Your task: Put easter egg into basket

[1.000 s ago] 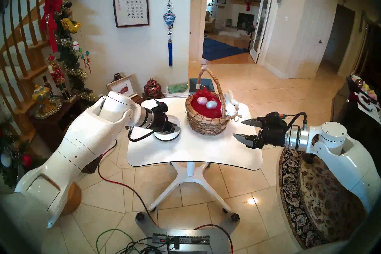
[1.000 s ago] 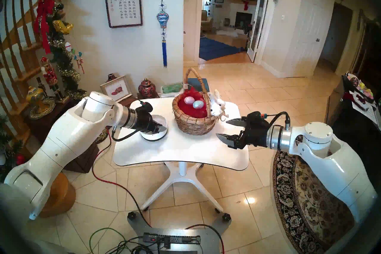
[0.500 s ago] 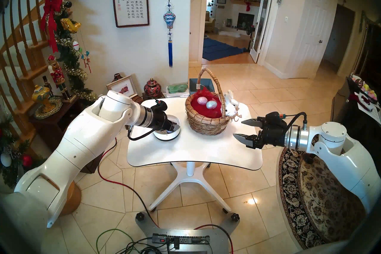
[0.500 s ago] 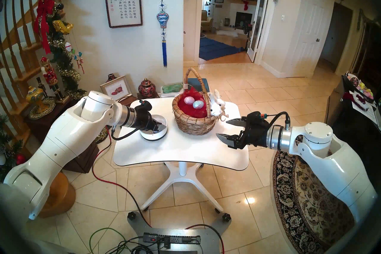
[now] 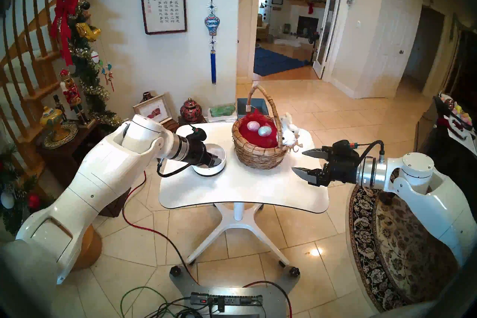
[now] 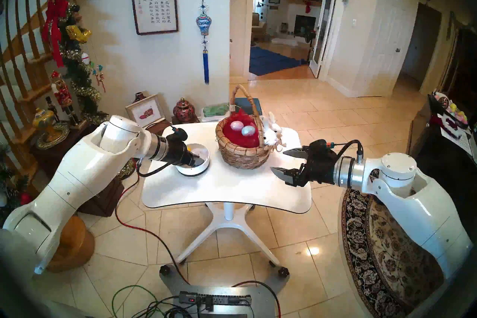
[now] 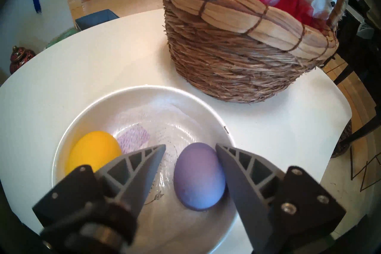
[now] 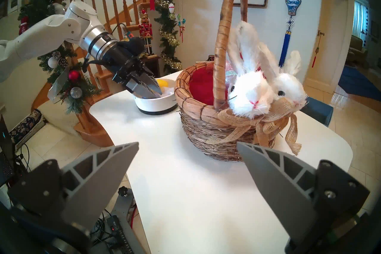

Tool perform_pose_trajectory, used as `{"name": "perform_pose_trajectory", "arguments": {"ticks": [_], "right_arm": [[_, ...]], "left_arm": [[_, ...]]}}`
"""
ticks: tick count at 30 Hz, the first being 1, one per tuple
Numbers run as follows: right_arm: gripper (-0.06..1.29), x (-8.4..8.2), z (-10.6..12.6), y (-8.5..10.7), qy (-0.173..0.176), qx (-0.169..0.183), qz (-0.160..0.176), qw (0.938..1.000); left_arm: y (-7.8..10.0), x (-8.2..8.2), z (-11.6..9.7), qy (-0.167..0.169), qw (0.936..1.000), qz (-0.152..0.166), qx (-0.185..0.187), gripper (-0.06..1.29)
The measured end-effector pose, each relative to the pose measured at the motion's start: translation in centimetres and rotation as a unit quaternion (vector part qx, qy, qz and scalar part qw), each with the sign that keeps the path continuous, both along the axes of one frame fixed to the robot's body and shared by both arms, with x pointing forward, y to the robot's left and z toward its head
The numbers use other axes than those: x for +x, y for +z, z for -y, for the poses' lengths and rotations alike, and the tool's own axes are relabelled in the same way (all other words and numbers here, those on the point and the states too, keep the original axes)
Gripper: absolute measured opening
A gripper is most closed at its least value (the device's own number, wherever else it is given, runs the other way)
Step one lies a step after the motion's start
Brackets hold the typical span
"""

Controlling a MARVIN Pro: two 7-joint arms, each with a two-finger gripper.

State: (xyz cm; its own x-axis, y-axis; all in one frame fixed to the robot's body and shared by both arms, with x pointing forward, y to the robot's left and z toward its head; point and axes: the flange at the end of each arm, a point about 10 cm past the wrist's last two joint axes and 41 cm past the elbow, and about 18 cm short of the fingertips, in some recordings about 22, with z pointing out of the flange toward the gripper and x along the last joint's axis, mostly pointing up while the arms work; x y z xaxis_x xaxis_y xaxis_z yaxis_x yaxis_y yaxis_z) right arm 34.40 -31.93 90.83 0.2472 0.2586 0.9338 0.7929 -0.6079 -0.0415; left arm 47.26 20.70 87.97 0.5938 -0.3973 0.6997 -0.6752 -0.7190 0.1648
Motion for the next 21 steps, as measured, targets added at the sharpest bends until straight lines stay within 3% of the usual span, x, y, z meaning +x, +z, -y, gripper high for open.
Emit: {"name": "perform_pose_trajectory", "arguments": {"ticks": [4, 8, 14, 20, 21], "right_arm": [[1.24, 0.0, 0.0, 0.0, 0.0, 0.0, 0.0, 1.0], [1.24, 0.0, 0.0, 0.0, 0.0, 0.0, 0.0, 1.0], [1.24, 0.0, 0.0, 0.0, 0.0, 0.0, 0.0, 1.0], [1.24, 0.0, 0.0, 0.0, 0.0, 0.0, 0.0, 1.0], [1.24, 0.0, 0.0, 0.0, 0.0, 0.0, 0.0, 1.0]], "left_arm": [[0.13, 0.1, -0.23, 0.003, 1.0, -0.007, -0.001, 0.75], [0.22, 0.11, -0.21, 0.003, 0.9999, -0.012, -0.003, 0.92], [0.26, 0.01, 0.01, 0.0, 0.9998, -0.02, -0.007, 0.91], [0.3, -0.04, 0.15, -0.002, 0.9997, -0.023, -0.009, 0.68], [0.31, -0.03, 0.17, -0.002, 0.9997, -0.024, -0.009, 0.54]]}}
